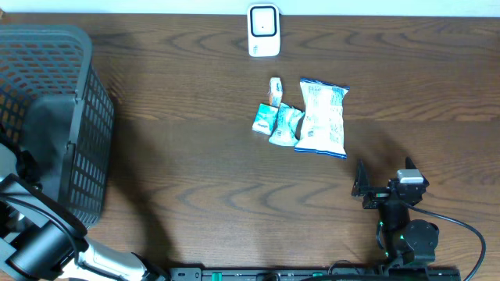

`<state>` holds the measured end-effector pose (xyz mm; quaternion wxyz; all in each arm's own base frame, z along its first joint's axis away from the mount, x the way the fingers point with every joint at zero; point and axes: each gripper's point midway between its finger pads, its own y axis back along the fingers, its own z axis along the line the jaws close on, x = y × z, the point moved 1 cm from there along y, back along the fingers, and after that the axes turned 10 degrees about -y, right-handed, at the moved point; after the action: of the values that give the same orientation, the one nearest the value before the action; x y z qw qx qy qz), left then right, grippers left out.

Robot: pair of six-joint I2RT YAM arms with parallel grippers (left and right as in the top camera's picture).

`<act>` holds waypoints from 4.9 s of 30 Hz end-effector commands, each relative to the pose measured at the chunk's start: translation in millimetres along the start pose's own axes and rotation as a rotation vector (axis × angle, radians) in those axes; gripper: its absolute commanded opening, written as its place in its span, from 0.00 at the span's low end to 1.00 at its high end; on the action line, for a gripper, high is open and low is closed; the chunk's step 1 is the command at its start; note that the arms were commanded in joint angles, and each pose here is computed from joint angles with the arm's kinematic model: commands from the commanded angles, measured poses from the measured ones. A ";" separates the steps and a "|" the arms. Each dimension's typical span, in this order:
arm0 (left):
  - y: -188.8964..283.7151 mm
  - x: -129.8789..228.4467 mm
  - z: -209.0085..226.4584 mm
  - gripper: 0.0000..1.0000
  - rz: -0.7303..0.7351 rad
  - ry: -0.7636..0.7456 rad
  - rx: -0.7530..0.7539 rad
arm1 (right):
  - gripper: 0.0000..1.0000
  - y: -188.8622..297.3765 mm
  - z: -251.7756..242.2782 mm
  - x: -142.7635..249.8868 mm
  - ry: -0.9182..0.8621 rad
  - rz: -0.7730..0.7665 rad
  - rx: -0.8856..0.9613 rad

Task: Scan the item barcode
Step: 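Reach the left gripper into the basket toward the green Zam-Buk tin, then grasp the green Zam-Buk tin with the left gripper and lift it, then carry the Zam-Buk tin left of the packs and release it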

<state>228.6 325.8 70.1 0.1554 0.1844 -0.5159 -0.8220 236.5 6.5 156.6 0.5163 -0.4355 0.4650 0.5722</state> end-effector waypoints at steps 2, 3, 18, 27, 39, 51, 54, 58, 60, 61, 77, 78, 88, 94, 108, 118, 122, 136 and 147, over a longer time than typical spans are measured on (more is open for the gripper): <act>-5.8 8.2 -25.3 0.35 0.022 -0.027 0.135 | 0.99 0.0 -3.3 0.3 0.006 -0.002 0.014; -4.7 8.3 -30.1 0.35 0.018 -0.028 0.164 | 0.99 0.0 -3.3 0.3 0.006 -0.002 0.014; 6.2 15.0 -39.8 0.56 0.054 0.190 0.227 | 0.99 0.0 -3.3 0.3 0.006 -0.002 0.014; 50.8 -6.9 4.8 0.82 -0.121 0.516 0.085 | 0.99 0.0 -3.3 0.3 0.006 -0.002 0.014; 9.9 25.9 7.3 1.00 -0.069 0.665 -0.020 | 0.99 0.0 -3.4 0.4 0.006 -0.001 0.014; -17.2 35.2 18.7 0.98 -0.053 0.806 0.096 | 0.99 0.0 -3.3 0.3 0.006 -0.002 0.014; -22.3 33.6 17.2 0.98 -0.052 0.785 0.098 | 0.99 0.0 -3.4 0.4 0.006 -0.001 0.014; -26.4 27.5 13.6 0.98 -0.070 0.743 0.123 | 0.99 0.0 -3.3 0.3 0.006 -0.002 0.014; -28.6 24.6 10.3 0.98 -0.075 0.743 0.145 | 0.99 0.0 -3.3 0.3 0.007 -0.002 0.014; -29.9 23.5 10.0 0.98 -0.078 0.743 0.147 | 0.99 0.0 -3.3 0.3 0.007 -0.002 0.014; -39.1 17.9 10.8 0.82 -0.102 0.691 0.136 | 0.99 0.0 -3.3 0.3 0.006 -0.002 0.014; -40.7 18.9 9.6 0.82 -0.097 0.689 0.137 | 0.99 0.0 -3.3 0.3 0.006 -0.002 0.014; -53.3 31.4 -2.1 0.77 -0.024 0.669 0.152 | 0.99 0.0 -3.3 0.3 0.006 -0.002 0.014; -52.4 35.3 -5.0 0.68 -0.004 0.664 0.159 | 0.99 0.0 -3.3 0.3 0.006 -0.002 0.014; -7.3 28.9 14.3 0.54 -0.097 0.684 0.142 | 0.99 0.0 -3.3 0.3 0.006 -0.002 0.014; 90.5 -1.4 40.2 0.54 -0.418 0.715 0.216 | 0.99 0.0 -3.4 0.4 0.006 -0.001 0.014; 156.5 -26.3 41.0 0.54 -0.667 0.673 0.352 | 0.99 0.0 -3.3 0.4 0.006 -0.001 0.014; 412.1 -46.7 -54.2 0.54 -1.379 0.285 0.910 | 0.99 0.0 -3.4 0.4 0.006 -0.001 0.014; 428.2 -12.3 -248.1 0.54 -1.170 -0.205 1.151 | 0.99 0.0 -3.3 0.3 0.006 -0.002 0.014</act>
<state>369.9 -20.0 376.7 -0.4465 0.4384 -0.6893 -0.3652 236.5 6.5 156.7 0.5164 -0.4356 0.4649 0.5722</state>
